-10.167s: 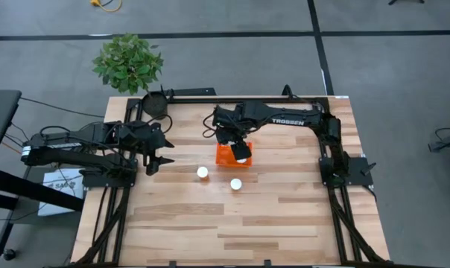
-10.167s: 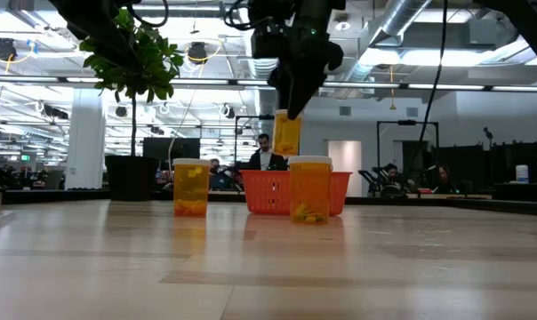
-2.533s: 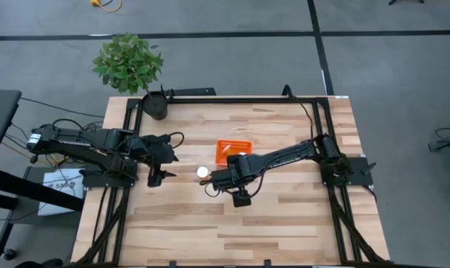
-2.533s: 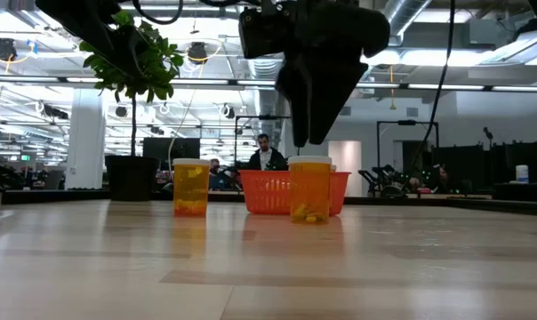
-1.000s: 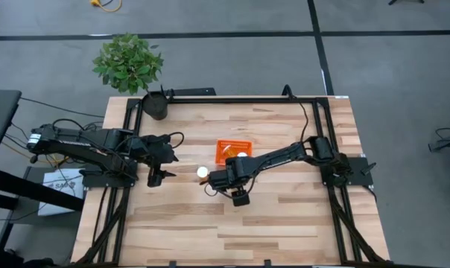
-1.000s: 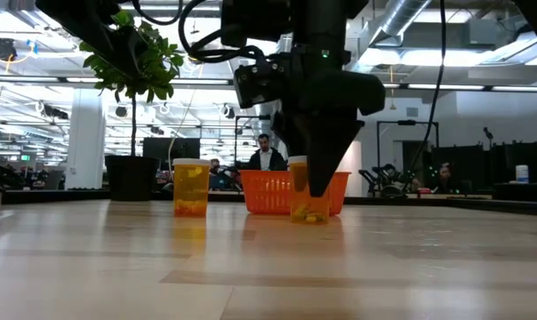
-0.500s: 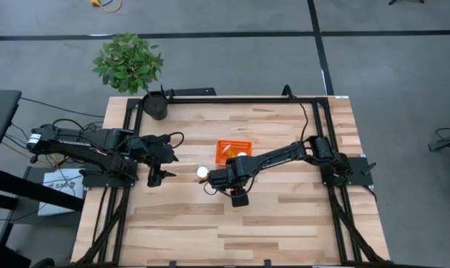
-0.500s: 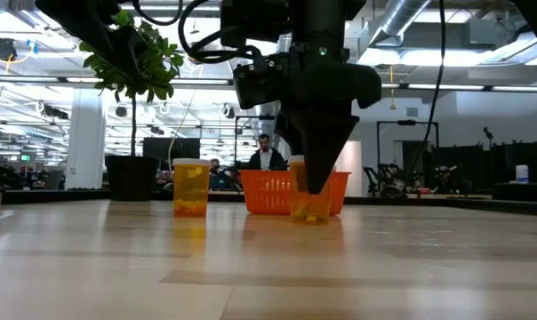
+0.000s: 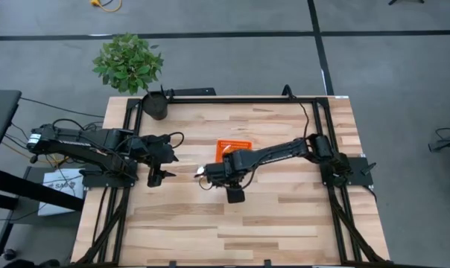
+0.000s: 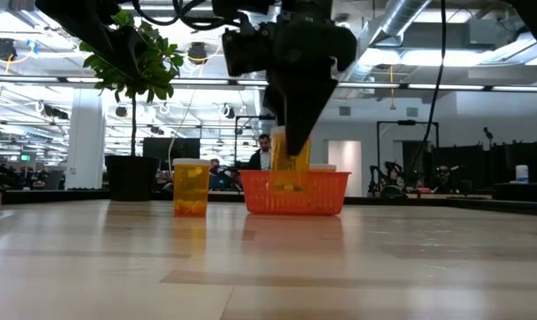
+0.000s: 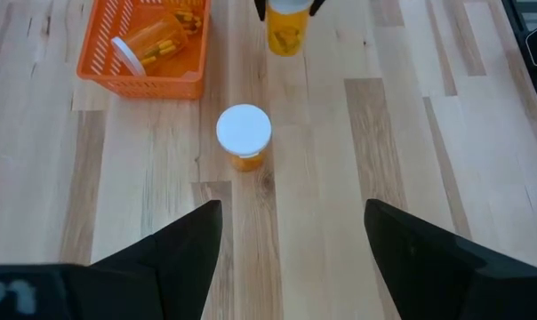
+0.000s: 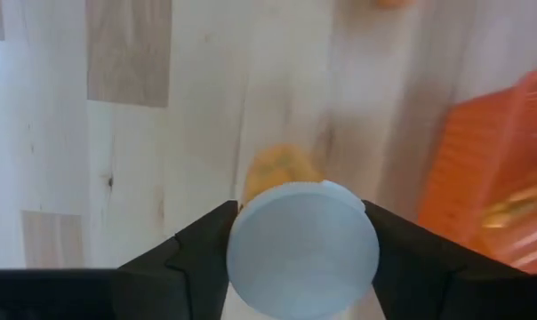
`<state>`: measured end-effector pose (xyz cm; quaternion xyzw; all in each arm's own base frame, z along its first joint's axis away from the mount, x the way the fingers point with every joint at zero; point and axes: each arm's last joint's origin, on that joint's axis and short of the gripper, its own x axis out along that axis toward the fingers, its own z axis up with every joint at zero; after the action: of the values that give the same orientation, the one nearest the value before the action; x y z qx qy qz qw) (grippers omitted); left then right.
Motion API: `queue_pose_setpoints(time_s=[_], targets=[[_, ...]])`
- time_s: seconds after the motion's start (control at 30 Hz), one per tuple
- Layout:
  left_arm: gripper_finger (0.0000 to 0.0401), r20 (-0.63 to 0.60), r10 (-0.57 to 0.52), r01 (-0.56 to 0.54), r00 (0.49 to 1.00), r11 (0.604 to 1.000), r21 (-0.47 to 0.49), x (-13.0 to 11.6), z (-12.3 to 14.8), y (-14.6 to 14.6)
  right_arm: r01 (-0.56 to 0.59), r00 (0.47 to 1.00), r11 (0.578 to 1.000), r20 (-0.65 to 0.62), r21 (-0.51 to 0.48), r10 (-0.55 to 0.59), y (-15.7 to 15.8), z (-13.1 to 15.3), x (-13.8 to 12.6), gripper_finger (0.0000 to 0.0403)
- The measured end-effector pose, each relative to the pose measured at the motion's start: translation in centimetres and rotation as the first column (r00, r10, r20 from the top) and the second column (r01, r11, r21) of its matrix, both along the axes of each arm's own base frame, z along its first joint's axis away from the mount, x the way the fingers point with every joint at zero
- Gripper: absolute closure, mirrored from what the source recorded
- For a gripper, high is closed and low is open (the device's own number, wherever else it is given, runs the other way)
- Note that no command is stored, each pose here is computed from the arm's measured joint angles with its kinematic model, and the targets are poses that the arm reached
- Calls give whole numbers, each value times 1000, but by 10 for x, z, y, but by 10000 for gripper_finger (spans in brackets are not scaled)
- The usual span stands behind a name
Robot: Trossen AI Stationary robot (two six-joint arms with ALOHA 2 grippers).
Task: Pick and place pill bottles into a basket
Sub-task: Put the orange pill bottle into the orange basket
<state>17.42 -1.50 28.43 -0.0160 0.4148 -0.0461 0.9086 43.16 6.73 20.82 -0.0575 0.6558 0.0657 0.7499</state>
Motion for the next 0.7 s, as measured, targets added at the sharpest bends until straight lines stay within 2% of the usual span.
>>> queue_pose_setpoints(time_s=[0.17,0.47,0.7], targets=[[136,0,1,-1,1000,1000,1,0,0,0,0,1000,1000,9,-4,0,-16,18,4,211],[136,0,2,-2,1000,1000,3,0,0,0,40,999,999,23,-20,-40,-57,44,6,189],[136,0,4,-4,1000,1000,4,0,0,0,59,998,998,26,-33,-58,-94,50,5,212]])
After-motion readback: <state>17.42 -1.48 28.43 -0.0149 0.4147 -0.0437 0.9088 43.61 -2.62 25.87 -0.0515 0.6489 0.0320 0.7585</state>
